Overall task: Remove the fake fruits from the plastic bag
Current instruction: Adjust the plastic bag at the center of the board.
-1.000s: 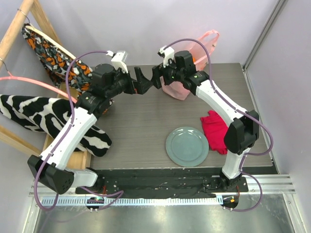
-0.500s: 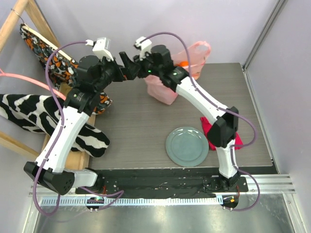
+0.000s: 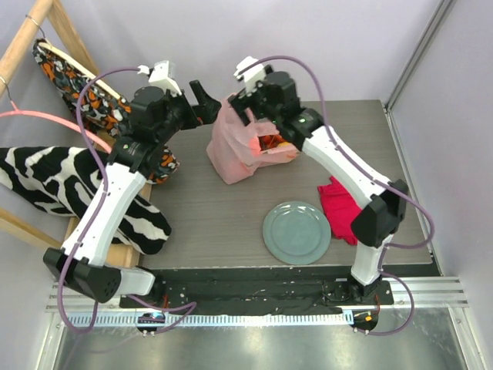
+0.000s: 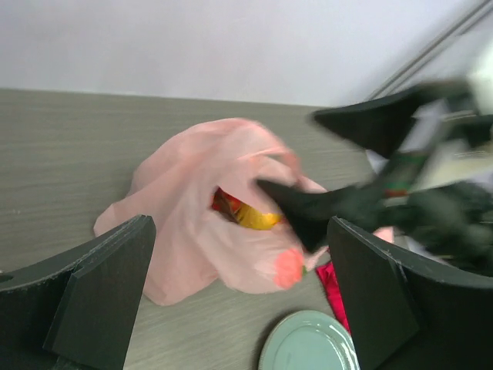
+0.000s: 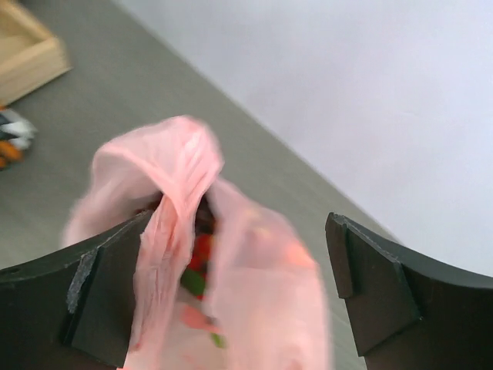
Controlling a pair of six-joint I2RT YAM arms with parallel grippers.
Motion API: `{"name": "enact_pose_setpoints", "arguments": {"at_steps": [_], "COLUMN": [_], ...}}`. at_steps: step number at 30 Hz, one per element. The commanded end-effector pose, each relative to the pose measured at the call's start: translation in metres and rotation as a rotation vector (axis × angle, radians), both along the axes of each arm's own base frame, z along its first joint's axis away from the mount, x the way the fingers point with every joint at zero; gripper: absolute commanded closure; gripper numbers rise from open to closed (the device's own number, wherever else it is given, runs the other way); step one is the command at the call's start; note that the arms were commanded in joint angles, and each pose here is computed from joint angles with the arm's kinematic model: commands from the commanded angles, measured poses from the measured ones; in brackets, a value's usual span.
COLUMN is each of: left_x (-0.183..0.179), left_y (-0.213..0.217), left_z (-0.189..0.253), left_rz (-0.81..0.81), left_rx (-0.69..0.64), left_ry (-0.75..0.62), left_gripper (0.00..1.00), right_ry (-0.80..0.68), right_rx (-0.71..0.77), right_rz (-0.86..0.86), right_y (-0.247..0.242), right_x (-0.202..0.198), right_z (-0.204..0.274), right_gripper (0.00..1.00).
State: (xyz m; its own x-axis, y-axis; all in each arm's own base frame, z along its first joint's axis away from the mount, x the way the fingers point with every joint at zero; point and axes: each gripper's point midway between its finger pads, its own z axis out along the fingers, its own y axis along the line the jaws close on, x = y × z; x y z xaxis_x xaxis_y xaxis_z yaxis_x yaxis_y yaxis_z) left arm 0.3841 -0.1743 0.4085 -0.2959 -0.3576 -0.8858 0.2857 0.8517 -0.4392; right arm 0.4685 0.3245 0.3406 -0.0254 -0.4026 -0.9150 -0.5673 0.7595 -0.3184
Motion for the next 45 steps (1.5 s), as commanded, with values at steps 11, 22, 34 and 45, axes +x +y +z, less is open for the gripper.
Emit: {"name": "enact_pose_setpoints", "arguments": {"at_steps": [11,22,34,45], "left_x": [0.02,-0.03,0.027,0.039], "left_y": [-0.033,-0.075,-0.093,-0.121], "left_z": [-0.047,-0.03,-0.025,-0.034], "left_rz": [-0.133,-0.405,-0.31,-0.349], "left_rx": [-0.163,-0.263,-0.27,-0.289], "left_ry": [0.187,0.189,0.166,0.195], "left_gripper": [0.0,0.0,0.0,0.09], "right_ry": [-0.139,-0.001,0.088,0.19], "right_rx": [0.033,-0.037,-0.218,-0.271], "right_rz": [-0.157,-0.013,0.067,0.041], "right_y": [-0.138,-0.146,-0.142,-0.139], "right_x": [-0.042,-0.09,-0.078,-0.034], "right_z": [0.083,0.036,-0.016,-0.056], "right_gripper": [0.0,0.0,0.0,0.11]}}
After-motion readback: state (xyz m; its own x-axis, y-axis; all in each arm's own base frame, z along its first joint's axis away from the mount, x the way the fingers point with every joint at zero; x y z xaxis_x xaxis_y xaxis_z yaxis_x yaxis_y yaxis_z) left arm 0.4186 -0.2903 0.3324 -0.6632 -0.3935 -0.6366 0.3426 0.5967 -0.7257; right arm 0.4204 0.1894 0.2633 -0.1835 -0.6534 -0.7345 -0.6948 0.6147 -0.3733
